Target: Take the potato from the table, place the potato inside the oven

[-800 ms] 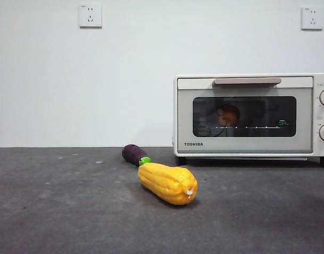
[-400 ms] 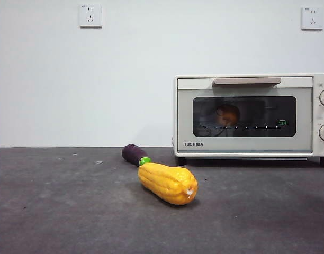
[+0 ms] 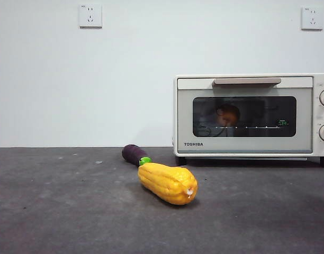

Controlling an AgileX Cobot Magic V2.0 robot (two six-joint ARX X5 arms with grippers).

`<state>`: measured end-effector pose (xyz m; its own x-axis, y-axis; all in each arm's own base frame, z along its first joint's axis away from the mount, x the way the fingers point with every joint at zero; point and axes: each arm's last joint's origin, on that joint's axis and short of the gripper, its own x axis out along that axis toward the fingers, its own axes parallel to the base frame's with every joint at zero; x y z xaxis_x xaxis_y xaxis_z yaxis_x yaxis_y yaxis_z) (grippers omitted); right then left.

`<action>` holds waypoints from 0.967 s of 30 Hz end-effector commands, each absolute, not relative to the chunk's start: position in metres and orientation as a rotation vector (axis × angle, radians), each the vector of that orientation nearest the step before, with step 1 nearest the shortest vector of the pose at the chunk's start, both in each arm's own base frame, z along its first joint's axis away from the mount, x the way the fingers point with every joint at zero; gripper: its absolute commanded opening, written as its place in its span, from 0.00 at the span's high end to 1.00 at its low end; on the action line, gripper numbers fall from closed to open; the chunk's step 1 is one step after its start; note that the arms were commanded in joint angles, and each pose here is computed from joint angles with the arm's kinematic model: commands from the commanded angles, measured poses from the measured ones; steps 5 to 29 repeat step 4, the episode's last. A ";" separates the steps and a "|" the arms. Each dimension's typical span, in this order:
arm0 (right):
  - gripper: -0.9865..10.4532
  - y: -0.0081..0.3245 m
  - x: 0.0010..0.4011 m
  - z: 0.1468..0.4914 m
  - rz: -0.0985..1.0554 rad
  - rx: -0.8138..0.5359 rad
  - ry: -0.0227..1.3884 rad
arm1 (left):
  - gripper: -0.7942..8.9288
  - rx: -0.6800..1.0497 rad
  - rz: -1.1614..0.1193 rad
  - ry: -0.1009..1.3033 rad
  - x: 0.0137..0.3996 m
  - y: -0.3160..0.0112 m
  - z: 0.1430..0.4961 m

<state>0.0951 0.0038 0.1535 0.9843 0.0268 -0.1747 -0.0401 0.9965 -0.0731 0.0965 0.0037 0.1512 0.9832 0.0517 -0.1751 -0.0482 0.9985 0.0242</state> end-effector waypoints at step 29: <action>0.91 0.004 0.096 0.150 0.031 -0.069 0.178 | 0.92 0.012 0.054 0.179 0.097 0.004 0.149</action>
